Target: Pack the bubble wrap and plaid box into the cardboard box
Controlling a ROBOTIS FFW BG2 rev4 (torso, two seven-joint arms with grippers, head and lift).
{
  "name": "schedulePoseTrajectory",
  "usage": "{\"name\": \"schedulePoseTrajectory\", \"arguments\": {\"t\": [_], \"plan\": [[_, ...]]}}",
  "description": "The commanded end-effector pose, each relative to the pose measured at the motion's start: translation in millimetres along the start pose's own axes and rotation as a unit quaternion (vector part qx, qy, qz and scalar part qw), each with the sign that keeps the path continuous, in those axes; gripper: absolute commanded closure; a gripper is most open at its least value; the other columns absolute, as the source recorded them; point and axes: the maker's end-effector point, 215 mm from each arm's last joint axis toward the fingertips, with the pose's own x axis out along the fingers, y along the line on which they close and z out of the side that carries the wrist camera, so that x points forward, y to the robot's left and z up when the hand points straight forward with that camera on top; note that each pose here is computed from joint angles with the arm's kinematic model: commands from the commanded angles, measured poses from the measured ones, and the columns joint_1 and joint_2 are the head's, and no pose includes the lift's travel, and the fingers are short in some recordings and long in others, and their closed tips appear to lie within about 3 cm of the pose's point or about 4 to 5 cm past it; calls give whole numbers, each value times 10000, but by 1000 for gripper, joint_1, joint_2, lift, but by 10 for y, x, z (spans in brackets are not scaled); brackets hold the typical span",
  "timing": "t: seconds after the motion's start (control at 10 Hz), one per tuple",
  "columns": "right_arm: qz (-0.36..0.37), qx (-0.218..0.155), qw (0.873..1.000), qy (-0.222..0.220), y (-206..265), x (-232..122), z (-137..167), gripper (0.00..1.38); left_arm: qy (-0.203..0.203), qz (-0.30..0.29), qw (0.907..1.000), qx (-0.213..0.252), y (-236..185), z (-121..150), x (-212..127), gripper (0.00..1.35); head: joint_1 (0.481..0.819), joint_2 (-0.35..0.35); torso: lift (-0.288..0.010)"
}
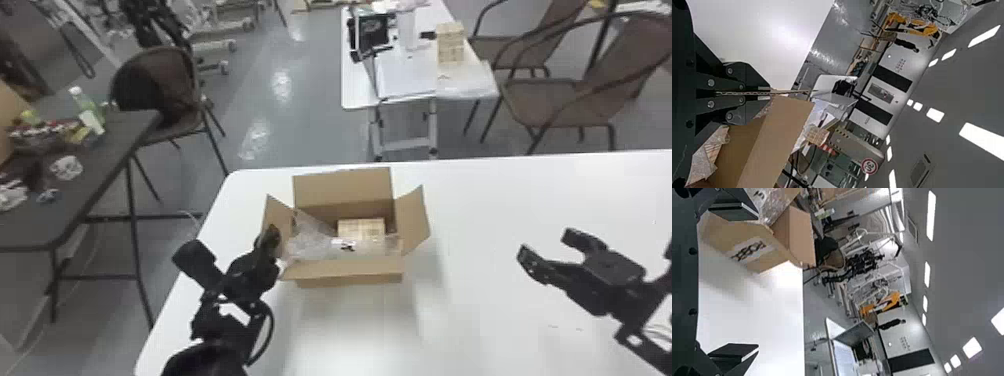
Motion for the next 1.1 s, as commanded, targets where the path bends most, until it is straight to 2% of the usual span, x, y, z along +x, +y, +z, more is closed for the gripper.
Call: {"name": "schedulePoseTrajectory", "arguments": {"t": [0.0, 0.3, 0.5, 0.7, 1.0], "plan": [[-600, -375, 9975, -52, -402, -525, -54, 121, -5, 41, 10000, -12, 39, -10, -35, 1208, 695, 210, -44], [-1433, -694, 9868, -286, -876, -1287, -192, 119, -165, 328, 9993, -44, 227, 29, -143, 1208, 695, 107, -44], [-1534, -634, 9857, -300, -889, -1432, -289, 119, -404, 891, 9951, 129, 588, 187, -269, 1208, 695, 85, -44], [-1543, -655, 9852, -362, -869, -1464, -286, 119, -802, 1715, 9816, 267, 1028, 434, -484, 1208, 695, 126, -44], [-1539, -611, 9855, -376, -867, -1454, -293, 119, -1346, 2942, 9449, 504, 1521, 694, -765, 1208, 695, 217, -44]]}}
